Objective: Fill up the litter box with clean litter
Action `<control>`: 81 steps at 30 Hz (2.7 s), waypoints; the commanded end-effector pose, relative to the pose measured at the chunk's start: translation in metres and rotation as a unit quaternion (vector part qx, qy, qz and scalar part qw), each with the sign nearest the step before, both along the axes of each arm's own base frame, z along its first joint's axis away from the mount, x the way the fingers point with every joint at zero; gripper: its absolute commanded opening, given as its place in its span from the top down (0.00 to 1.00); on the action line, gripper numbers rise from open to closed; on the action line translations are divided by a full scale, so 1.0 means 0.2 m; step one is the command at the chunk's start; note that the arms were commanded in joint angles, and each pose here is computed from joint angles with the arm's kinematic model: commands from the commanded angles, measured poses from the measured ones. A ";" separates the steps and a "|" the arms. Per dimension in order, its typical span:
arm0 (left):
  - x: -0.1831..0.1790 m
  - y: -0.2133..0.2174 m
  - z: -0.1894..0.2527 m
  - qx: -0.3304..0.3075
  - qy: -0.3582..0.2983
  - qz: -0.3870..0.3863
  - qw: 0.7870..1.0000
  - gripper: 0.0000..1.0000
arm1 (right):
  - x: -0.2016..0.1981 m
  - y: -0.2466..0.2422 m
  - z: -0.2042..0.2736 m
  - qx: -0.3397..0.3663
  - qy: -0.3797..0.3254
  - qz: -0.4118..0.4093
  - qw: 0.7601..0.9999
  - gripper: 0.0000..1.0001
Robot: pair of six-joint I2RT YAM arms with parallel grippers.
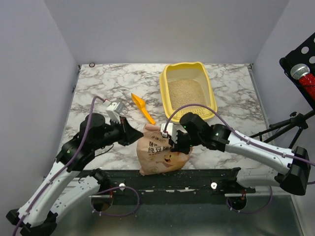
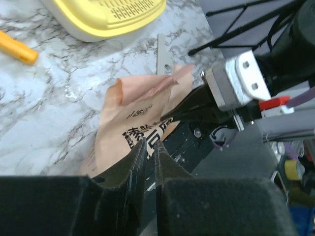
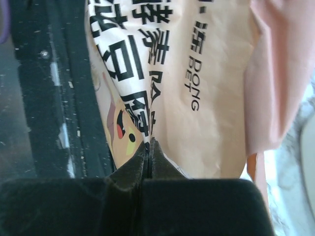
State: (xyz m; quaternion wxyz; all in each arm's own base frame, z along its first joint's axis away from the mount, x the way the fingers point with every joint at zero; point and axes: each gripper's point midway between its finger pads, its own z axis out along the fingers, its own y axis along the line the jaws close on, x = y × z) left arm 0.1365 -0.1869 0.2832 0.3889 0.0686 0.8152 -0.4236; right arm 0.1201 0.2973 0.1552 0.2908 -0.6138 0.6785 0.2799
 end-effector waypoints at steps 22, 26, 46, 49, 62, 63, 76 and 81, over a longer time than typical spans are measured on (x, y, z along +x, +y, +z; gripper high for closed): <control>0.12 -0.55 -0.36 0.085 -0.082 -0.272 0.955 0.53 | 0.25 -0.05 0.24 0.066 -0.066 -0.045 0.995 1.00; 0.11 -0.54 -0.46 0.117 -0.093 -0.281 0.948 0.47 | 0.25 -0.04 0.24 0.068 -0.062 -0.043 0.995 1.00; -0.17 -0.53 -0.83 0.157 -0.041 -0.425 0.891 0.32 | 0.24 -0.04 0.24 0.074 -0.062 -0.039 0.995 1.00; -0.17 -0.54 -0.86 0.160 -0.030 -0.429 0.888 0.35 | 0.24 -0.05 0.25 0.074 -0.067 -0.046 0.994 1.00; -0.19 -0.56 -0.98 0.170 0.027 -0.459 0.871 0.41 | 0.30 -0.16 0.29 0.095 -0.081 -0.114 0.986 1.00; -0.20 -0.56 -0.99 0.172 0.030 -0.462 0.869 0.41 | 0.31 -0.17 0.29 0.100 -0.081 -0.125 0.984 1.00; -0.22 -0.62 -0.82 0.160 0.009 -0.462 0.872 0.42 | 0.36 -0.34 0.28 0.130 -0.080 -0.239 0.959 1.00; -0.22 -0.64 -0.72 0.142 -0.007 -0.447 0.883 0.41 | 0.35 -0.36 0.28 0.136 -0.081 -0.245 0.957 1.00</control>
